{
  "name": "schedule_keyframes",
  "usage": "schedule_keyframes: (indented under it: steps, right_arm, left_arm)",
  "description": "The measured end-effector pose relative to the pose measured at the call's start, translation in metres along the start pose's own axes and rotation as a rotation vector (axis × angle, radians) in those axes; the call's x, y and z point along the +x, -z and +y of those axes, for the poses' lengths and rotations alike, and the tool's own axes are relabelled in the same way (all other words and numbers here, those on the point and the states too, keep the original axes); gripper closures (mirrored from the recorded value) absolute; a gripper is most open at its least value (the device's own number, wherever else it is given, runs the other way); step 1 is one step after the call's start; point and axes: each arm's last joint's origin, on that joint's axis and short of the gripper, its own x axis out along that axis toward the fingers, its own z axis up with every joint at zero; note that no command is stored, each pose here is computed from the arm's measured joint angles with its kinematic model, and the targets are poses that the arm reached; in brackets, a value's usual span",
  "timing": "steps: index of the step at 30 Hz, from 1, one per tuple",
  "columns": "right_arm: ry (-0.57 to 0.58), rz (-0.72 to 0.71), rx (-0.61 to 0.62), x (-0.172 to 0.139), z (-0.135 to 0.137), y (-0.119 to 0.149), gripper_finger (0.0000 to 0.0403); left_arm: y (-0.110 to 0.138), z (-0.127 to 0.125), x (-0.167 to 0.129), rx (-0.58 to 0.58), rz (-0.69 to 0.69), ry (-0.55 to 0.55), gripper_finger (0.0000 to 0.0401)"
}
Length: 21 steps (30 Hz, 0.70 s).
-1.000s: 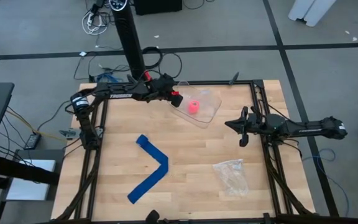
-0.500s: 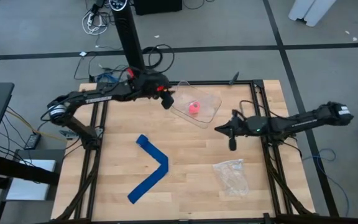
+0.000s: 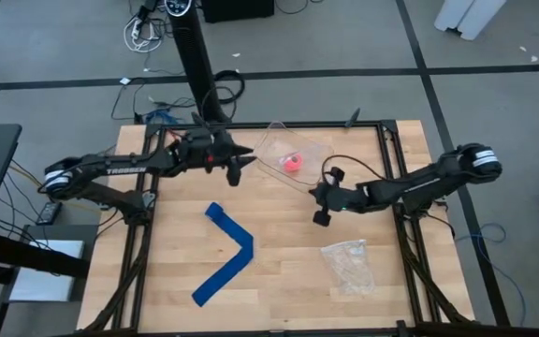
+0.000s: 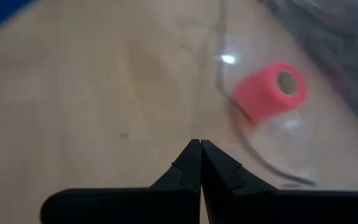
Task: Roll bandage
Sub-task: Move the transparent bin to the top of the table
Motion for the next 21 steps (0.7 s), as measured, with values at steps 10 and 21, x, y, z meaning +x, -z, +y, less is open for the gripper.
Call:
schedule_keyframes:
  steps: [10, 21]
  right_arm:
    - [0.181, 0.069, 0.071, 0.024, -0.040, -0.004, 0.0402]
    - [0.314, 0.097, 0.088, 0.042, -0.094, -0.005, 0.0401]
  left_arm:
    - [0.018, -0.012, -0.003, 0.025, 0.067, 0.040, 0.0249]
    - [0.026, -0.020, -0.005, 0.042, 0.131, 0.041, 0.0248]
